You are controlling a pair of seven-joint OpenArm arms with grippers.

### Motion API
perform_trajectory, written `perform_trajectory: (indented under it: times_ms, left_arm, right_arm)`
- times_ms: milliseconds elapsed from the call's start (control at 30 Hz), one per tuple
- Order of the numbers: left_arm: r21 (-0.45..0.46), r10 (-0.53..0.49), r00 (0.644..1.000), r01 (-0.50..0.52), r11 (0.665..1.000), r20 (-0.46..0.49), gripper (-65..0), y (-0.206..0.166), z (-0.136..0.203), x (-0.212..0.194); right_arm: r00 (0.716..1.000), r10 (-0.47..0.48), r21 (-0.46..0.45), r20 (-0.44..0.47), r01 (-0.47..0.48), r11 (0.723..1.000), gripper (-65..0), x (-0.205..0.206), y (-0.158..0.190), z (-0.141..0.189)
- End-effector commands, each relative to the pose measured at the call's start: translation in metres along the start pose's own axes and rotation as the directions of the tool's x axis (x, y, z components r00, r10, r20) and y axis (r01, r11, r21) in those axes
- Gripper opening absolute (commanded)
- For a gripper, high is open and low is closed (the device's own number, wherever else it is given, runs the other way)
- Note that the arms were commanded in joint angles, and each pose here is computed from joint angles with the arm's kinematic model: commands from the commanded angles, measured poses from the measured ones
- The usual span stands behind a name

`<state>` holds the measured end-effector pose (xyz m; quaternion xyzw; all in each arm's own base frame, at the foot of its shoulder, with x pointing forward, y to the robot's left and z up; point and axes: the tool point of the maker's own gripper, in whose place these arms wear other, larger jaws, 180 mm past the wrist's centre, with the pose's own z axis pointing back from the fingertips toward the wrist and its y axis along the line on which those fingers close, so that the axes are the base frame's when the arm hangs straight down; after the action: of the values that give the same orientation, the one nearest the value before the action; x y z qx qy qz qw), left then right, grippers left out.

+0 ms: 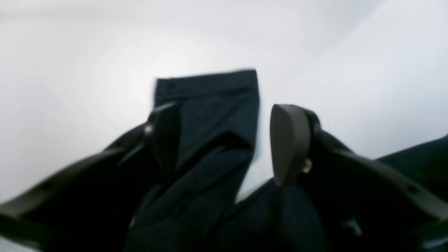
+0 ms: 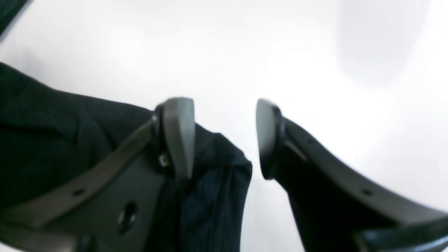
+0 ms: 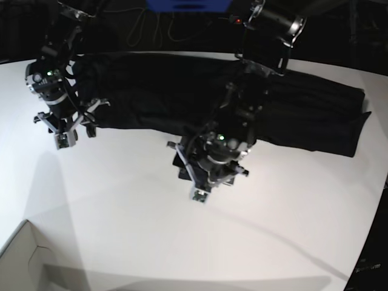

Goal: Layout the t-shirt on the table in an organized manner, then fold the t-shirt properly
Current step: 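Release the sleeve and move the left gripper to the shirt's end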

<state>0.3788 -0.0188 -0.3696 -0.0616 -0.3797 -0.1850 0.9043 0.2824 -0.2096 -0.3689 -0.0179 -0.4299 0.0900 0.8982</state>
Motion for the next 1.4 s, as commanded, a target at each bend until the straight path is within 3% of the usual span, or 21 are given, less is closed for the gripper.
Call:
perform_trajectory:
  times_ms: [0, 367, 800, 833, 1033, 1167, 1367]
  left_arm:
    - [0.015, -0.015, 0.999, 0.014, 1.000, 0.052, -26.1, 0.000, 0.000, 0.024]
    - [0.026, -0.053, 0.997, 0.051, 0.998, 0.060, -26.1, 0.001, -0.038, 0.007]
    - [0.004, -0.052, 0.998, 0.052, 0.999, 0.026, -26.8, -0.007, -0.054, -0.013]
    - [0.004, -0.054, 0.998, 0.054, 0.999, 0.025, -29.9, -0.007, -0.054, -0.014]
    - [0.018, -0.049, 0.998, 0.048, 0.999, 0.029, -64.3, 0.000, -0.053, -0.014]
    - [0.032, -0.047, 0.997, 0.044, 0.999, 0.068, -65.0, 0.008, -0.045, -0.002]
    - [0.085, -0.017, 0.959, -0.007, 0.996, 0.281, -65.0, 0.035, 0.008, 0.049]
  right_arm:
    - [0.999, 0.002, 0.001, 0.054, -0.002, 1.000, -36.6, 0.013, -0.001, 0.003]
    - [0.999, 0.000, 0.002, 0.047, 0.000, 1.000, -36.6, 0.012, 0.000, 0.003]
    - [0.999, 0.001, 0.008, 0.044, -0.001, 1.000, -36.6, 0.011, 0.001, 0.002]
    - [0.999, 0.001, 0.008, 0.044, -0.001, 1.000, -36.6, 0.011, 0.001, 0.002]
    - [0.999, 0.001, 0.010, 0.043, -0.001, 1.000, -36.6, 0.011, 0.002, 0.002]
    - [0.999, -0.001, 0.011, 0.043, 0.000, 1.000, -36.6, 0.011, 0.003, 0.002]
    - [0.999, -0.001, 0.011, 0.043, 0.000, 1.000, -36.6, 0.011, 0.003, 0.002]
